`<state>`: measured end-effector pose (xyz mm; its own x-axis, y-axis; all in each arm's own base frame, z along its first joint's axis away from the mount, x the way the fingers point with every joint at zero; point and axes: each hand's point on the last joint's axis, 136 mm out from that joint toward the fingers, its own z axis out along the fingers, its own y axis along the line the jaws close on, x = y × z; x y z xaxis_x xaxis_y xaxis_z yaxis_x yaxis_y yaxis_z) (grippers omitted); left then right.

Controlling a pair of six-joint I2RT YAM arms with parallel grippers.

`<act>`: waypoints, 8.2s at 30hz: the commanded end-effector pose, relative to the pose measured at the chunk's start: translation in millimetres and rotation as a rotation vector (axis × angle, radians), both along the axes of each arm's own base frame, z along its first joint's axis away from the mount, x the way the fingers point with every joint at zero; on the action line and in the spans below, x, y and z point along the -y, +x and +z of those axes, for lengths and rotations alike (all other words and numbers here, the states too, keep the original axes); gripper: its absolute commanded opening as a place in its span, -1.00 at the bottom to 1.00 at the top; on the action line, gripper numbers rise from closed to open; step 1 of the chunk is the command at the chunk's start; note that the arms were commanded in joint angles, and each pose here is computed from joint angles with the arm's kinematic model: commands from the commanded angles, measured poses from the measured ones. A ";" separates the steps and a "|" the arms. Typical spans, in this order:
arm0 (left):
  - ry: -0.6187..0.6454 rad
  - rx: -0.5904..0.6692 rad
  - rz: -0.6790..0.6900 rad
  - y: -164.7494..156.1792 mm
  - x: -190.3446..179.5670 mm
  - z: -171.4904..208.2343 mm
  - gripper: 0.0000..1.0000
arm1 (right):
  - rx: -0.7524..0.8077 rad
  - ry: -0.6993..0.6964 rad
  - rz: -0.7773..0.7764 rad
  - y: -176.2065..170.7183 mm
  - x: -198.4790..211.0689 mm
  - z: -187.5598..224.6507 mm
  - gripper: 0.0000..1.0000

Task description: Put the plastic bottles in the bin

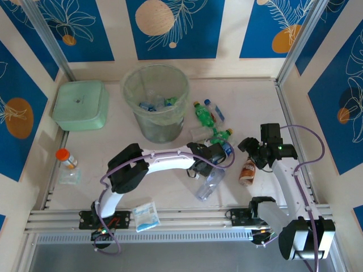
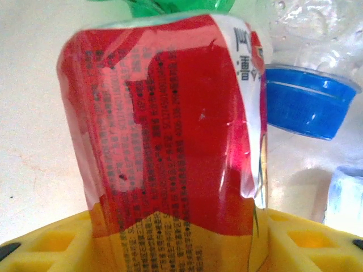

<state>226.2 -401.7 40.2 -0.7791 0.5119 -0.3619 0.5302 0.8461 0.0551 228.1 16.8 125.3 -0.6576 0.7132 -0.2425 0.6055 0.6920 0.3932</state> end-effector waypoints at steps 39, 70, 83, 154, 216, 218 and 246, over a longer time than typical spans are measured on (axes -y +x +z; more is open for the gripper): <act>-0.362 0.432 0.026 63.6 -119.8 362.3 -0.05 | -0.027 0.032 -0.085 -17.9 11.0 -11.1 0.46; -0.334 0.321 0.280 224.1 -202.0 287.9 0.80 | -0.005 -0.044 -0.021 -14.0 0.4 7.0 0.46; -0.442 0.347 0.164 119.6 -195.6 305.6 0.81 | -0.119 -0.132 -0.103 -35.7 24.5 -1.5 0.46; -0.377 0.115 0.222 -8.5 -222.1 138.6 0.61 | -0.077 0.007 0.083 -3.1 -26.9 -0.9 0.22; -0.484 0.049 0.244 -19.5 -208.9 124.2 0.56 | 0.755 -0.024 0.696 139.8 -258.3 294.8 0.21; -0.490 0.053 0.246 -20.3 -209.1 126.1 0.56 | 0.754 -0.013 0.708 148.0 -268.8 294.1 0.21; -0.470 0.056 0.230 -22.7 -211.7 130.8 0.57 | 0.645 0.006 0.745 207.4 -321.7 243.4 0.48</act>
